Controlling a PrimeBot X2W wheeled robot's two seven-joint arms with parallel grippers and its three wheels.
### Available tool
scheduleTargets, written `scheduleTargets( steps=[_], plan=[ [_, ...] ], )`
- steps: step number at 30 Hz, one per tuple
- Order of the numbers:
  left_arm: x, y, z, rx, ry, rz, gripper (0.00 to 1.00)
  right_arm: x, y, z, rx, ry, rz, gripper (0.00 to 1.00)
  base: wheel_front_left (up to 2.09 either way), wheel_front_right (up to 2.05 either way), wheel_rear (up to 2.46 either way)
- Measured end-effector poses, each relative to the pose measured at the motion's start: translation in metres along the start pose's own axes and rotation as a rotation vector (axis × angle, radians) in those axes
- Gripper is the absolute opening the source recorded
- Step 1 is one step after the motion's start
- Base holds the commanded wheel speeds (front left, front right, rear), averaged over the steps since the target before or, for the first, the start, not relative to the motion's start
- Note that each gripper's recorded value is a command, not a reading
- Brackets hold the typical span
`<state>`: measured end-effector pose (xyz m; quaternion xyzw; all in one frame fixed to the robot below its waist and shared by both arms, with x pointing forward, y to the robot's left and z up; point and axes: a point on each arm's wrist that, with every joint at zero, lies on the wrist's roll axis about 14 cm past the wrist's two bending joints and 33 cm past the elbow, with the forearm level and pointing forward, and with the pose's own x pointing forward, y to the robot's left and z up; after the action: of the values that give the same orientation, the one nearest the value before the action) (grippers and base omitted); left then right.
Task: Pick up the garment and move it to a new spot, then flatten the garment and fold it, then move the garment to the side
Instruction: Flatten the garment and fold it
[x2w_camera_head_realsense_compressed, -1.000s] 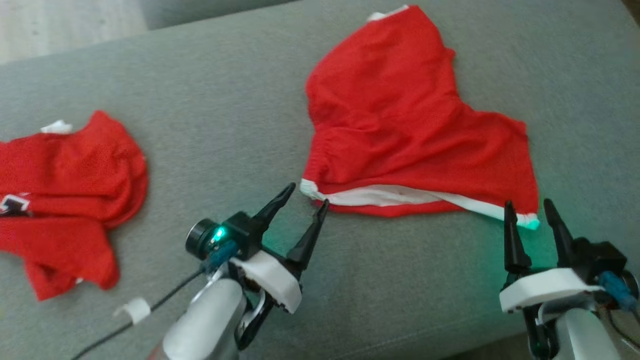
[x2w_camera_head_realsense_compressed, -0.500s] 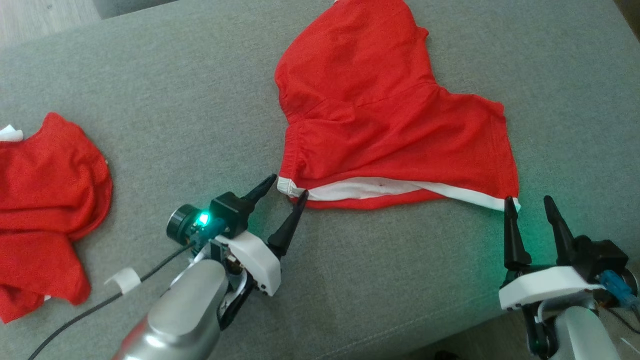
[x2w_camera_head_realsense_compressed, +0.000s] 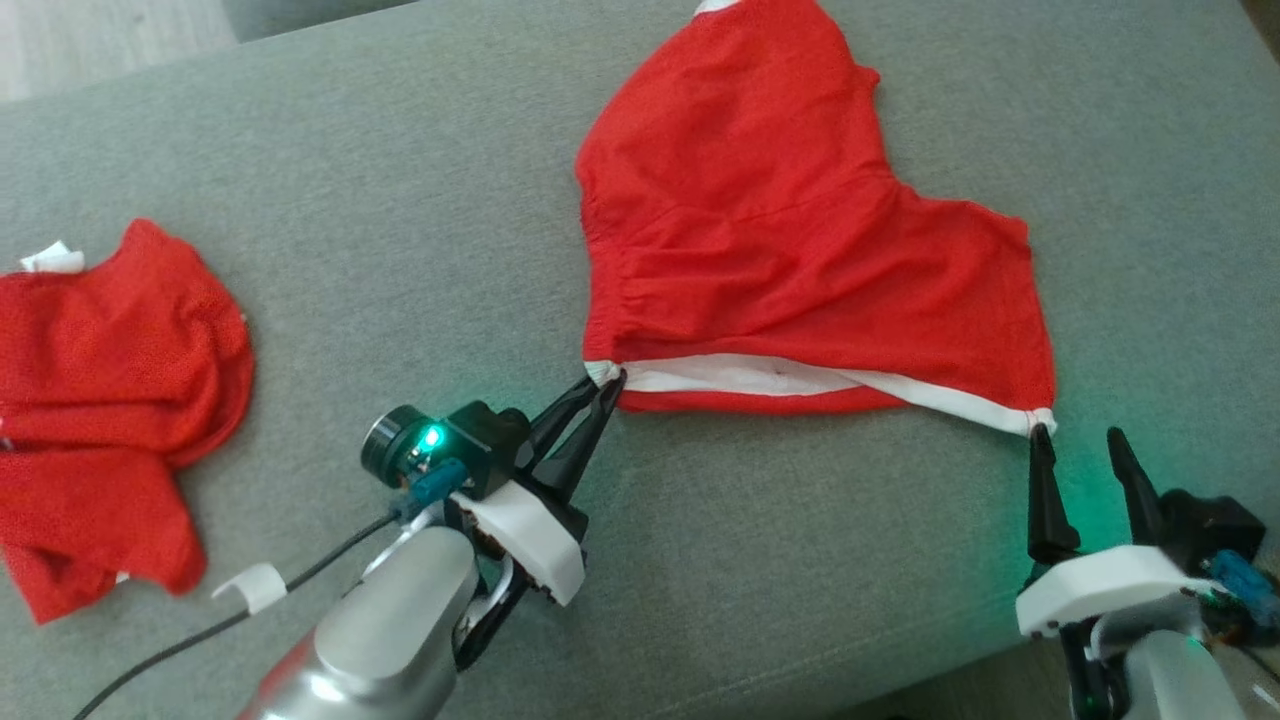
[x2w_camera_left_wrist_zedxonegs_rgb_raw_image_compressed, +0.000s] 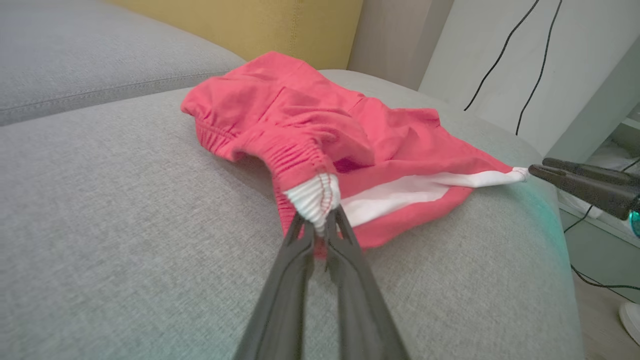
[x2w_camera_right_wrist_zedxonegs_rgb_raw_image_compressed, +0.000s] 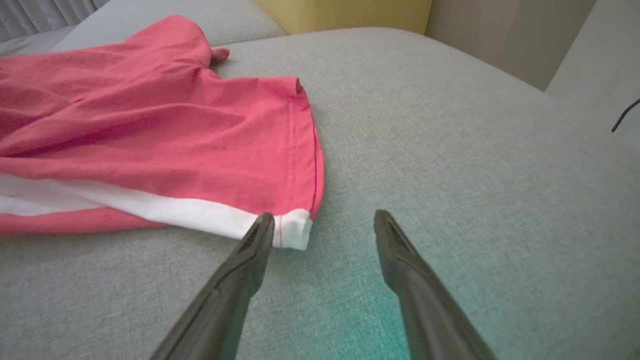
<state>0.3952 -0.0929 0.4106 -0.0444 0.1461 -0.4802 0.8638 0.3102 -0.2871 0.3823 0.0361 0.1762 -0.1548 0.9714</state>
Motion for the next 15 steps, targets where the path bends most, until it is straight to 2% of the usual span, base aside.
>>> scheduleTargets(
  steps=[8, 15],
  plan=[
    [-0.006, -0.004, 0.004, 0.009, -0.019, -0.001, 0.0, 0.003, 0.008, -0.015, 0.022, 0.059, 0.021, 1.0, 0.0, 0.0, 0.0],
    [-0.009, -0.002, 0.005, 0.01, -0.025, 0.009, 0.0, 0.013, 0.025, -0.01, 0.006, 0.053, 0.07, 1.0, 0.0, 0.0, 0.0]
  ],
)
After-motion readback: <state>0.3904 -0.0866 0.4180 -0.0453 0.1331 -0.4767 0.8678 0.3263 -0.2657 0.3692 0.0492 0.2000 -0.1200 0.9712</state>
